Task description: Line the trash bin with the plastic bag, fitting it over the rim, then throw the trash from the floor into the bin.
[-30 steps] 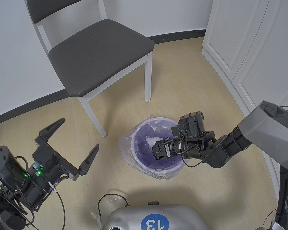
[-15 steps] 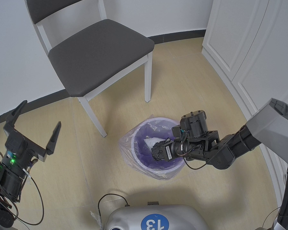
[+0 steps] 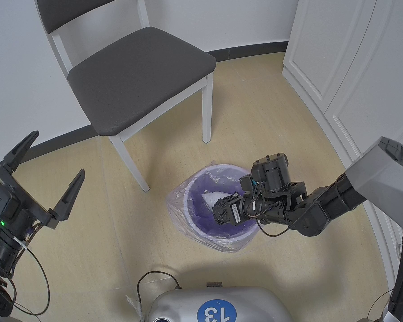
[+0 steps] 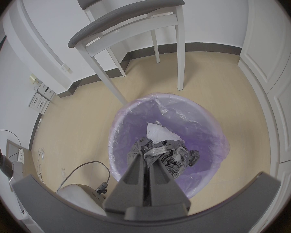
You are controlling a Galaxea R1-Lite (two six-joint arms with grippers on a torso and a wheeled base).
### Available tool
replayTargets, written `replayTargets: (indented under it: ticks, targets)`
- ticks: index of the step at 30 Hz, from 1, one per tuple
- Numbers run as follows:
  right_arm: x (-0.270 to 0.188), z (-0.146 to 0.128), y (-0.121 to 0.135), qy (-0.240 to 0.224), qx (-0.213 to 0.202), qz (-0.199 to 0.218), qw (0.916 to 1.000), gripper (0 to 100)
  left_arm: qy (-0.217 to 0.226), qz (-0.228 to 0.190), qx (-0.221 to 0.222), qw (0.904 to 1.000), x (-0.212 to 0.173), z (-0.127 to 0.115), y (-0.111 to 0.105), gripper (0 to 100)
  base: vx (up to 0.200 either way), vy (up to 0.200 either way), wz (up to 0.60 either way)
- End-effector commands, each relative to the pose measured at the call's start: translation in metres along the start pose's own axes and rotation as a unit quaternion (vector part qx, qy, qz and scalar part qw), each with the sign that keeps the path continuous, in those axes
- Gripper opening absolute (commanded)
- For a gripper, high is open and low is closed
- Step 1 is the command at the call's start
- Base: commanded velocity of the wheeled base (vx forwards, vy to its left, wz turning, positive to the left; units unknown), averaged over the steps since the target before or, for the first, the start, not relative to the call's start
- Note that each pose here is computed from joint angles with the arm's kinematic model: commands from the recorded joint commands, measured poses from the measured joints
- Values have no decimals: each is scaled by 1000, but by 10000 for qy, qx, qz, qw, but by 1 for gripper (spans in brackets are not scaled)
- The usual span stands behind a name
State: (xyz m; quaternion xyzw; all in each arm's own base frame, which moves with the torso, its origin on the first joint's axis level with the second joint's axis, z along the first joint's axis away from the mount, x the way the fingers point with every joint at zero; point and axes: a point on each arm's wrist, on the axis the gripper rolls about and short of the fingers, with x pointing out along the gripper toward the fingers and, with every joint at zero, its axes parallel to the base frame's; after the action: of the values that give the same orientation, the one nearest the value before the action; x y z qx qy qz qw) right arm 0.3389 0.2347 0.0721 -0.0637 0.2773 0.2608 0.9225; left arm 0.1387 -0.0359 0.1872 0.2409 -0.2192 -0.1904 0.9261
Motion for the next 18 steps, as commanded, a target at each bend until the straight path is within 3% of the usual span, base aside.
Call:
replayTargets:
  ticks: [1,3,4,14,18]
  targets:
    - [7,-3,2,115,-46,17,9999,0,-52,-98,-471,9988,-2,-1,14,100,0,0,0]
    - [7,-4,2,169,-52,13,9998,0,-75,-122,-547,9984,-1,-1,14,100,0,0,0]
    - [8,-5,2,253,-56,16,9997,100,-81,-120,-575,9982,-1,-1,14,100,0,0,0]
    - [5,2,3,153,-59,14,9999,100,-133,-75,-477,9987,-4,1,15,100,0,0,0]
    - [4,0,-1,191,-39,-20,9998,100,-223,-39,-175,9996,-8,6,15,100,0,0,0]
